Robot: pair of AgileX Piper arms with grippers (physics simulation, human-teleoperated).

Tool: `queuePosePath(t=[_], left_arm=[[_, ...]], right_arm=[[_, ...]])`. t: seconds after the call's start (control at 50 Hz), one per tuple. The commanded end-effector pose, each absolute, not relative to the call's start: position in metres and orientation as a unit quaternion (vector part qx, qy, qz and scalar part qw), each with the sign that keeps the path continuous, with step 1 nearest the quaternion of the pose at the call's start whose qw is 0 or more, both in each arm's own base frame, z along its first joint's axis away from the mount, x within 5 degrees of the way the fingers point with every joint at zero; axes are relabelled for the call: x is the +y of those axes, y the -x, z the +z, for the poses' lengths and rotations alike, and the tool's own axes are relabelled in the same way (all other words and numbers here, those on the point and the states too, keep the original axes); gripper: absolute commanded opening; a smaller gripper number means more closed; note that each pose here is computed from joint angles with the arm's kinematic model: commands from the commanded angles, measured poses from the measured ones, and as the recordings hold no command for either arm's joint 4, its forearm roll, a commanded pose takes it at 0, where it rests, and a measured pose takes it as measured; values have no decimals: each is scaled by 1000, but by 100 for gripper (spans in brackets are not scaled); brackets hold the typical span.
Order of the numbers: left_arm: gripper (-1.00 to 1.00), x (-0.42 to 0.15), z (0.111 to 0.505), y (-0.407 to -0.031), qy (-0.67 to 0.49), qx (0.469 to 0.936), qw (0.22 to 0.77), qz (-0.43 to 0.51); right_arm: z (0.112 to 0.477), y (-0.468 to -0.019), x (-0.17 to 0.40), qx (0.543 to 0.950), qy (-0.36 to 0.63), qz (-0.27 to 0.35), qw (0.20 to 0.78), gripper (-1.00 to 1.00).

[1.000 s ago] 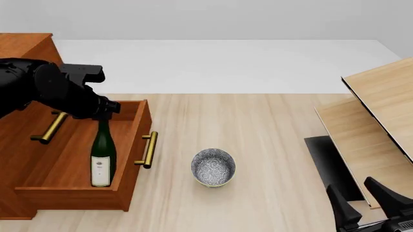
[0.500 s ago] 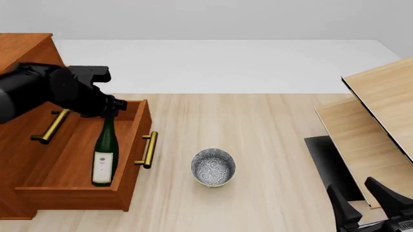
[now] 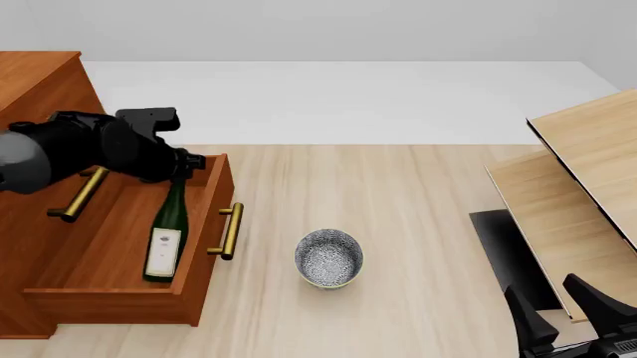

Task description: Put the wine bottle in the bottom drawer of the cabinet.

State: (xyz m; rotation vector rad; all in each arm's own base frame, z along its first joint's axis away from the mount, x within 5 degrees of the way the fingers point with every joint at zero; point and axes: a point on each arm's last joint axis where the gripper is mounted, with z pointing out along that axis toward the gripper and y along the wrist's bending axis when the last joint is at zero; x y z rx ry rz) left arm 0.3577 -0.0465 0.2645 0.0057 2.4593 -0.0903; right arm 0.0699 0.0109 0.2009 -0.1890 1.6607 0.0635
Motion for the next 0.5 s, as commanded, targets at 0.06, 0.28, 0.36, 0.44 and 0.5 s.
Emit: queuePosePath(t=[0.06, 0.28, 0.36, 0.44, 0.5], left_arm=[[-100, -50, 206, -339, 16, 972, 230, -38], [-100, -50, 193, -338, 24, 974, 222, -39], [-100, -45, 189, -340, 20, 975, 219, -34], [-100, -45, 185, -339, 23, 975, 217, -34], [-100, -43, 183, -339, 24, 976, 216, -33]], right_arm=[[201, -71, 11, 736, 83, 26, 671, 100], [201, -70, 10, 736, 82, 25, 671, 100], [201, -70, 10, 737, 82, 25, 671, 100], [201, -70, 10, 737, 81, 25, 670, 100], [201, -70, 10, 737, 82, 25, 671, 100]])
